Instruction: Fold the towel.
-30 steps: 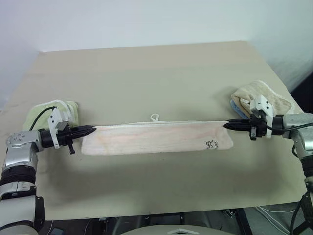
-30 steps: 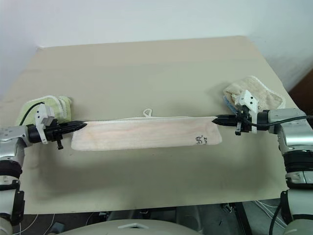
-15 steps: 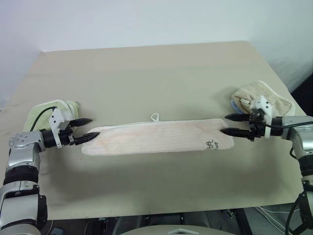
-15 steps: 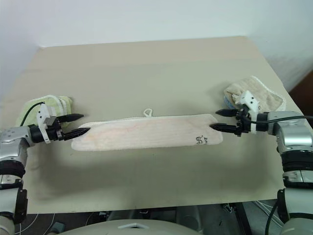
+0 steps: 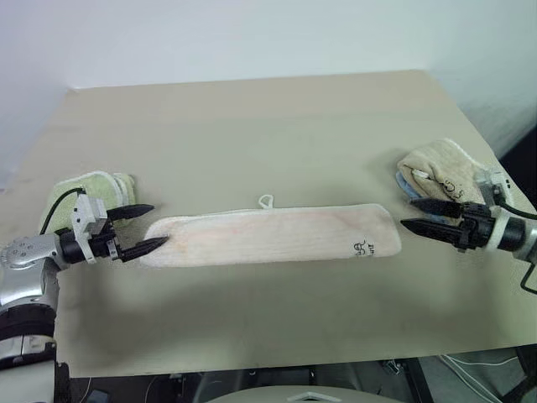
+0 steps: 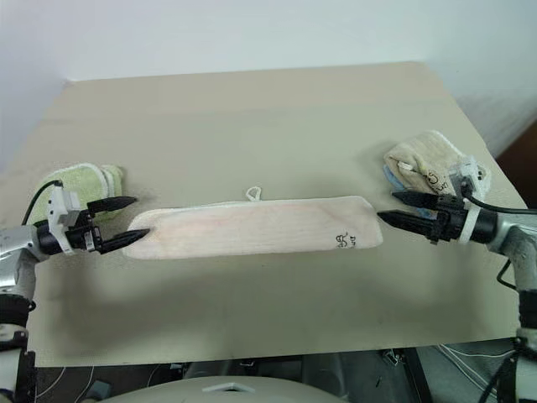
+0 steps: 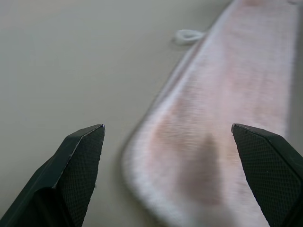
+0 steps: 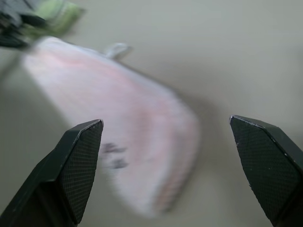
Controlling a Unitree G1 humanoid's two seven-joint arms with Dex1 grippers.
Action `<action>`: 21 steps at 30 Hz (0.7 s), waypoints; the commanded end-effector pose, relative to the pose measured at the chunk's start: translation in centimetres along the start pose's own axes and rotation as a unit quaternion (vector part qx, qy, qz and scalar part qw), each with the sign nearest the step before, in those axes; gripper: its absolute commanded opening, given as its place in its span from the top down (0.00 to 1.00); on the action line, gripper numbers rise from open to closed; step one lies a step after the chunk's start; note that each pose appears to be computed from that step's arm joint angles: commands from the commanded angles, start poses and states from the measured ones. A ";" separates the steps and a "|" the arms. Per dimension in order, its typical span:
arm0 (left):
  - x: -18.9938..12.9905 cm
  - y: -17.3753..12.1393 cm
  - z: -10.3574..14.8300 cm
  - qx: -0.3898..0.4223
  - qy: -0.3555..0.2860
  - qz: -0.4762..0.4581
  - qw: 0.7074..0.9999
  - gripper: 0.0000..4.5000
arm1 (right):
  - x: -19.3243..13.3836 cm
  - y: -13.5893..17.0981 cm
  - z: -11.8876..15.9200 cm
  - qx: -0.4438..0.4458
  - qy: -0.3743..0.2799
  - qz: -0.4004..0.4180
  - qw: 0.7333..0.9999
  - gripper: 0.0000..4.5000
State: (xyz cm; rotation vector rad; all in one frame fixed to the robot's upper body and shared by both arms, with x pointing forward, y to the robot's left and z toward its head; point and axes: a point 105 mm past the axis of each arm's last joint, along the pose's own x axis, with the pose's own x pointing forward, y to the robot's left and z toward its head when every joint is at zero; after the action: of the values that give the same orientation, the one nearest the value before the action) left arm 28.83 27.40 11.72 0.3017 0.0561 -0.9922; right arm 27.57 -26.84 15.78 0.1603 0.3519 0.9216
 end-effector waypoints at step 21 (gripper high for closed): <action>-1.3 -2.7 0.8 0.065 -0.069 -0.052 0.994 0.00 | -0.2 6.5 -3.7 0.286 -0.077 -0.012 0.955 0.00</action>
State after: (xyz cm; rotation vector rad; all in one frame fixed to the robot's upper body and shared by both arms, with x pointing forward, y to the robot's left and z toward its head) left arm 25.84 26.15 11.16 0.3152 -0.0914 -1.1325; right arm 21.47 -23.43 13.12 0.7673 0.5106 0.7426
